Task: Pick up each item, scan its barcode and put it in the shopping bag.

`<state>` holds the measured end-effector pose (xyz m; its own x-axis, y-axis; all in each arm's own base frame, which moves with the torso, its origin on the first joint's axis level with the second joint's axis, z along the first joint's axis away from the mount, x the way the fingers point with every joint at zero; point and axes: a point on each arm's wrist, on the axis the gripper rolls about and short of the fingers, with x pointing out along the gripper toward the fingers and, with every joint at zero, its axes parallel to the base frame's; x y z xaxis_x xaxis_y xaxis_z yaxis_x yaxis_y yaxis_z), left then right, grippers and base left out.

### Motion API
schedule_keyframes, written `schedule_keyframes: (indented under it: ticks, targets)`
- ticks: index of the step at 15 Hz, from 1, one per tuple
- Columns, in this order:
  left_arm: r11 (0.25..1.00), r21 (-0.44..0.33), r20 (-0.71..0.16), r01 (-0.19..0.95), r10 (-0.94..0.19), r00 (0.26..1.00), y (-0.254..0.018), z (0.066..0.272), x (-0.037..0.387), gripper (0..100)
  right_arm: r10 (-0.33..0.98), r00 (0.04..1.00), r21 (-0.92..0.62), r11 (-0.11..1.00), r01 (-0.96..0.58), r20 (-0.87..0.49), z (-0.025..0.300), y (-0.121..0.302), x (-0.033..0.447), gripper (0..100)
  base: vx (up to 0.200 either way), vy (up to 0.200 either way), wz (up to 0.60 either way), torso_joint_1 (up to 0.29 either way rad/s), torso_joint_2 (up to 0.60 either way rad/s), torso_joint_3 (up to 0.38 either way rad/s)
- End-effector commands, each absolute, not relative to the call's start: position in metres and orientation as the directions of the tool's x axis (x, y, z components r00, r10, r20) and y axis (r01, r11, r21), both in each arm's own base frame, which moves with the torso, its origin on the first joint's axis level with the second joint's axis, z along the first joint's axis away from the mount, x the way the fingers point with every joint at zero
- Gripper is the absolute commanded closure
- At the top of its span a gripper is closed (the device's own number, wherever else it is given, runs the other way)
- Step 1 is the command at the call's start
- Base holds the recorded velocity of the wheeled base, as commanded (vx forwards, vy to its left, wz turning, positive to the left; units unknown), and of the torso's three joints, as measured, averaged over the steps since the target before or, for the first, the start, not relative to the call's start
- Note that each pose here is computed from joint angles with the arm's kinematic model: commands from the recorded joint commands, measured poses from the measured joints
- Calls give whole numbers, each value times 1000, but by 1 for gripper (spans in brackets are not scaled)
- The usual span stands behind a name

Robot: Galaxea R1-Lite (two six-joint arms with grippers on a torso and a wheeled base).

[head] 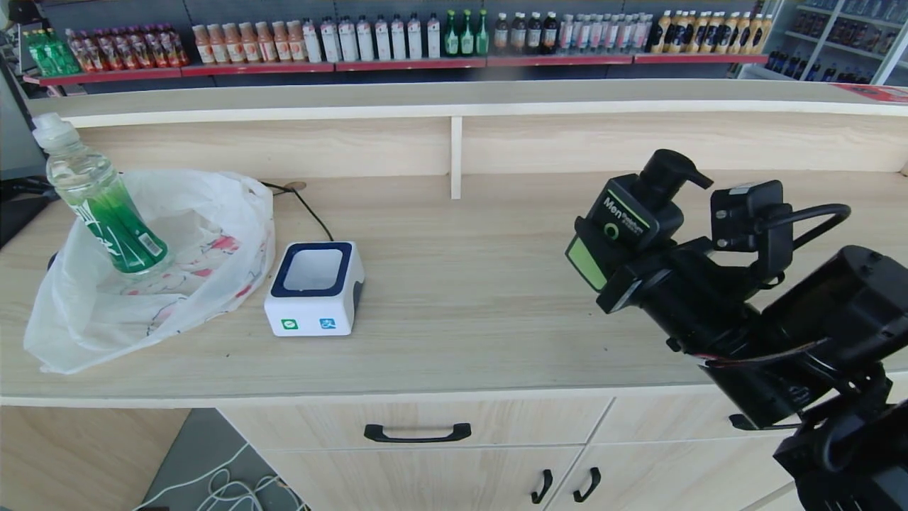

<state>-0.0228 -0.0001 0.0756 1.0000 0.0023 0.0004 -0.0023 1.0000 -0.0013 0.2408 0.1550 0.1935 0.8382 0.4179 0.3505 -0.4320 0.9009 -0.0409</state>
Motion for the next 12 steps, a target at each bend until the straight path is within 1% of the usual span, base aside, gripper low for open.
schedule_keyframes:
  ticks: [1,6,12]
  targets:
    - [1000,-2,2,-3,3,1000,0,76,-23,0,413,848,-43,905,-424,333,189,153,243,100,0,0,0,0,0,0]
    - [1000,-2,0,-3,3,1000,0,75,-23,0,409,851,-42,907,-419,329,187,152,245,100,0,0,0,0,0,0]
    - [1000,-3,0,-5,5,1000,0,75,-23,0,411,855,-44,907,-420,316,185,149,240,100,0,200,0,-2,7,4]
